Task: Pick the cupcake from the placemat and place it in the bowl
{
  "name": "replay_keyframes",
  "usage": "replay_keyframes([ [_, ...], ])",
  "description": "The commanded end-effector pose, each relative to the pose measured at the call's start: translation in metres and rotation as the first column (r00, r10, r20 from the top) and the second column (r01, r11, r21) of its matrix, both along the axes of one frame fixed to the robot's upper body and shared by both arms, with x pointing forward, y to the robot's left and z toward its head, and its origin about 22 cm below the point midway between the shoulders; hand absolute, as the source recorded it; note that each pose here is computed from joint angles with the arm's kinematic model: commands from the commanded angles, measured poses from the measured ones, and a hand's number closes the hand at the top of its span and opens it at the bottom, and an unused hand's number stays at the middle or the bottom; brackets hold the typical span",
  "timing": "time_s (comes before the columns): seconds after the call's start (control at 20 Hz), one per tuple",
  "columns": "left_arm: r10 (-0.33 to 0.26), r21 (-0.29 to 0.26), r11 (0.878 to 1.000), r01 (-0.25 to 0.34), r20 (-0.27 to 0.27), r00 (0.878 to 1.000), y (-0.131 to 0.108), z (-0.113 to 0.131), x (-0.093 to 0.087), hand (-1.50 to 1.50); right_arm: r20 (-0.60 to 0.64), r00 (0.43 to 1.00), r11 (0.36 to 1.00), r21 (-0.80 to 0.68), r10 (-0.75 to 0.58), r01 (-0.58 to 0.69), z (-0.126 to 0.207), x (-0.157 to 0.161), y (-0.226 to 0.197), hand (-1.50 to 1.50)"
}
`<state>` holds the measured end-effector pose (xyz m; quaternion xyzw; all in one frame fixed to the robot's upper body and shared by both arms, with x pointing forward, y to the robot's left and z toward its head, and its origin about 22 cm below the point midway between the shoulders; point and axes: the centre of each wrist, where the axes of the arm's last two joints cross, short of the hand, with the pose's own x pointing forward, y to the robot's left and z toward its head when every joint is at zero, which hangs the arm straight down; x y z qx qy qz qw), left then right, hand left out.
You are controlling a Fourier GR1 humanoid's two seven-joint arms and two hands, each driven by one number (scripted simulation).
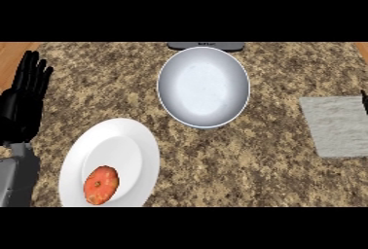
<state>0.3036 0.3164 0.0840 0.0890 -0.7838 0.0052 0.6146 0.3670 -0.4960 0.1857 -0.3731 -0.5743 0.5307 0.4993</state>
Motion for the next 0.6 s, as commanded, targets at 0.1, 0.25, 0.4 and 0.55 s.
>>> replay_keyframes([
  [0.1, 0.009, 0.018, 1.000, -0.009, -0.007, 1.000, -0.002, 0.006, 0.000, 0.00, 0.165, 0.974, 0.978, 0.114, 0.153, -0.173, 0.055, 0.004, 0.000, 1.50],
  [0.25, 0.042, 0.011, 0.999, -0.042, -0.014, 0.999, 0.009, -0.002, -0.001, 0.00, 0.177, 0.957, 0.937, 0.227, 0.229, -0.267, 0.074, 0.025, 0.032, 1.50],
  [0.4, 0.041, 0.000, 0.999, -0.041, -0.033, 0.999, 0.008, 0.006, -0.003, 0.00, 0.181, 0.946, 0.888, 0.334, 0.269, -0.316, 0.089, 0.038, 0.051, 1.50],
  [0.55, 0.057, 0.010, 0.998, -0.057, -0.022, 0.998, 0.009, 0.001, 0.003, 0.00, 0.167, 0.933, 0.834, 0.419, 0.318, -0.359, 0.107, 0.042, 0.062, 1.50],
])
